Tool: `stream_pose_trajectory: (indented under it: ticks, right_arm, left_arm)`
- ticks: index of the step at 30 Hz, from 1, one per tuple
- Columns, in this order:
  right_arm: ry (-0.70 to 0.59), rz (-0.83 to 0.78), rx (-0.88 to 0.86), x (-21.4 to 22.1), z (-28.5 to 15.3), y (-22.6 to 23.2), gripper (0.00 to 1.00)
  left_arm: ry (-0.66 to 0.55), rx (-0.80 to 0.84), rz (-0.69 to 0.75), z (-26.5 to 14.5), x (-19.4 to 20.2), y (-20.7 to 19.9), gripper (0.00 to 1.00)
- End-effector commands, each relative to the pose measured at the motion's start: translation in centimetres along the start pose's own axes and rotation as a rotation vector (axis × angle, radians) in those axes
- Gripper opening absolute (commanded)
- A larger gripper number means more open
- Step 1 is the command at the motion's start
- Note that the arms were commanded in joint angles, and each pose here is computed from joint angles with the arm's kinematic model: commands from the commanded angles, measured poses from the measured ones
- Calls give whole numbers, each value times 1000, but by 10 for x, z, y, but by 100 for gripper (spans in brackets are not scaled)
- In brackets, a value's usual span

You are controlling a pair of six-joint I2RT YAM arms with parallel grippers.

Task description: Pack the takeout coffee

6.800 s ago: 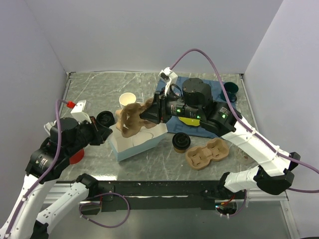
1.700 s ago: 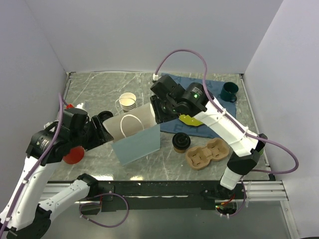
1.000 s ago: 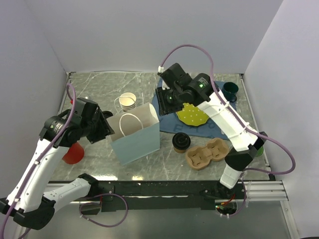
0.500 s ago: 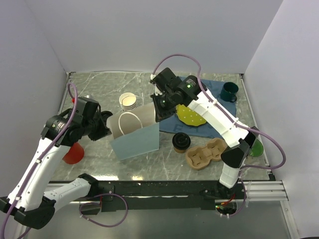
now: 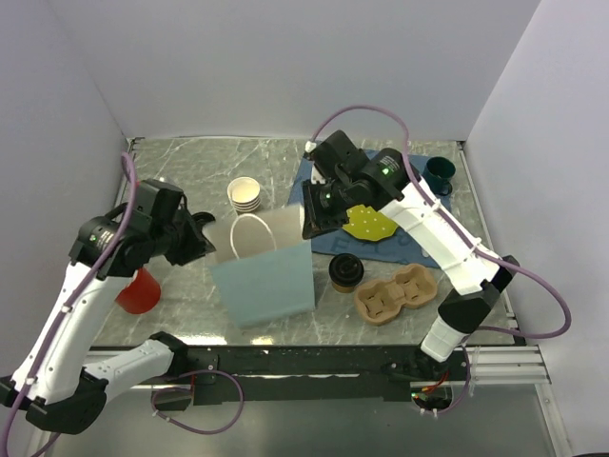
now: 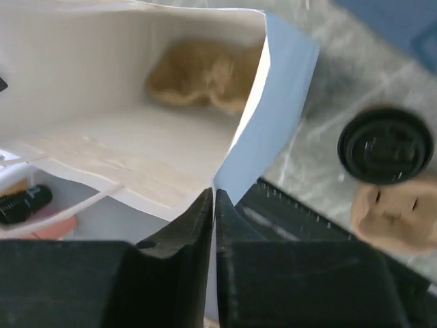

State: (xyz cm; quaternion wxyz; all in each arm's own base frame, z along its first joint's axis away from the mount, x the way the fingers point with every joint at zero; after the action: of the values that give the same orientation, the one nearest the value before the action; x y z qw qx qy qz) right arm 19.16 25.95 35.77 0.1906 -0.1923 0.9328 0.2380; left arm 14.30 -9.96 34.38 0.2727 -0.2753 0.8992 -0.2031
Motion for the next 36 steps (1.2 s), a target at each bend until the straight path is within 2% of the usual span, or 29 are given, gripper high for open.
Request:
stream_pose_trajectory:
  ticks: [1,2,5,9,15,17,19,20,22,23,24,26,27,36]
  right_arm:
    - [-19,50,-38,1,-2,7,36]
    - [-11,52,-27,2,-1,5,41]
    - [-14,55,-6,2,-5,3,42]
    - [-33,44,4,3,-13,2,42]
    - [24,14,40,18,-7,-7,41]
    - [35,3,55,21,-4,-10,38]
    - [43,1,73,23,0,-13,35]
    - [42,-3,83,23,1,-14,30]
    - [46,-9,91,22,2,-15,23]
    - [40,-13,95,21,0,-15,14]
    - [24,-15,89,18,-3,-13,10]
    - [3,-20,70,16,-9,-10,0]
    - [-17,-23,52,12,-15,-6,0]
    - [-77,3,0,5,-35,4,0]
  left_arm:
    - [14,1,-29,1,5,4,47]
    - [8,-11,-21,2,4,5,52]
    - [9,-63,21,7,2,9,57]
    - [-2,-35,31,0,0,6,57]
    - [72,13,3,-7,18,17,56]
    - [64,25,-6,-9,22,23,54]
    - [84,29,-4,-4,26,26,48]
    - [88,35,-3,-2,27,26,46]
    - [109,44,6,2,29,24,32]
    - [110,49,7,5,28,21,25]
    - [102,57,9,3,25,18,14]
    - [84,66,16,-2,19,11,4]
    - [76,65,19,-3,17,9,1]
    - [21,43,45,-10,-3,-11,1]
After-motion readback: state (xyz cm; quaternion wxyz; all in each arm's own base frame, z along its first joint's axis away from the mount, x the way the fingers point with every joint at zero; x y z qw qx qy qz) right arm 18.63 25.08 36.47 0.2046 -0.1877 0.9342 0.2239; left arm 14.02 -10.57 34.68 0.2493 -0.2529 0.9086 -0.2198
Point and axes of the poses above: each gripper's point midway between its finger pads, its own z axis out along the fingers, its own y axis along the line the jaws close on, x = y × z, the point moved 7 cm from there along -z, back along the fingers, and after that the axes turned 6 degrees about -z, right-handed, at the moved point
